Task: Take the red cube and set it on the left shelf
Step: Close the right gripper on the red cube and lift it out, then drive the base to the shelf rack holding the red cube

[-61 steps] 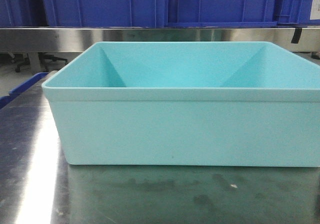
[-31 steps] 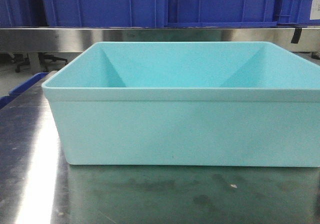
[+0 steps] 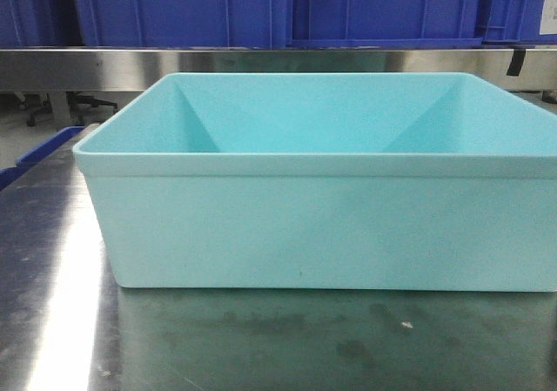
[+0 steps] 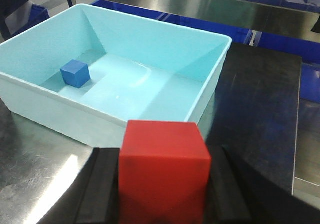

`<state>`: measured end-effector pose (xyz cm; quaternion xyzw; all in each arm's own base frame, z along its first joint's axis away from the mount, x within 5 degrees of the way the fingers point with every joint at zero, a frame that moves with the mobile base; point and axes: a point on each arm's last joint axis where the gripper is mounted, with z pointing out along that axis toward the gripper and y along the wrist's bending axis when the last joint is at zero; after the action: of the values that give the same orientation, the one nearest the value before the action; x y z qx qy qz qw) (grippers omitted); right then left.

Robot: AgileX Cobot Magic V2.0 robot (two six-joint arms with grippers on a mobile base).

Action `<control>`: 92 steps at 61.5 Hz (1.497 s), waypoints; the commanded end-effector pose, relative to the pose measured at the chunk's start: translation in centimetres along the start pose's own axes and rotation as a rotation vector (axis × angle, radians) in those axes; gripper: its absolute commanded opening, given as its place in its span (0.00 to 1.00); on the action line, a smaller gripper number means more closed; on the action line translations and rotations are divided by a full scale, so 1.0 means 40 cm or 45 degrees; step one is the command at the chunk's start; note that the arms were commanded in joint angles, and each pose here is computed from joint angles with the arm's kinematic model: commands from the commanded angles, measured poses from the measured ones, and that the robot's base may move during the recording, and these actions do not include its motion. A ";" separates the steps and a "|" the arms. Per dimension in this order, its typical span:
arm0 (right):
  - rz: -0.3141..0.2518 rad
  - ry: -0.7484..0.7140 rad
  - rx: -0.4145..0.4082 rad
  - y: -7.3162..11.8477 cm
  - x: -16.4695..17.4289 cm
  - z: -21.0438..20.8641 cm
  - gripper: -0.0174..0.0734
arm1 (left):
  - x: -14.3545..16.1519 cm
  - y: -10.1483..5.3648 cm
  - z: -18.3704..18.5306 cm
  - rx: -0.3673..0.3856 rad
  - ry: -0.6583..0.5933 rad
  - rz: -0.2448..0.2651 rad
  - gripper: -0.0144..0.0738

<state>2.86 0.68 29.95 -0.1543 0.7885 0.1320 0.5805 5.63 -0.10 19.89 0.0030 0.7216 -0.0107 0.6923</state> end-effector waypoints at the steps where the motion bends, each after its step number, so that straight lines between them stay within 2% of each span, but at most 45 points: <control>1: -0.027 -0.139 0.000 0.001 -0.039 -0.008 0.24 | -0.002 0.000 0.000 0.005 -0.099 -0.009 0.28; 92: -0.027 -0.138 0.000 0.001 -0.039 -0.008 0.24 | -0.002 0.000 0.000 0.005 -0.099 -0.009 0.28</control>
<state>2.87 0.69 29.99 -0.1543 0.7874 0.1325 0.5820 5.63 -0.10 19.89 0.0030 0.7216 -0.0107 0.6923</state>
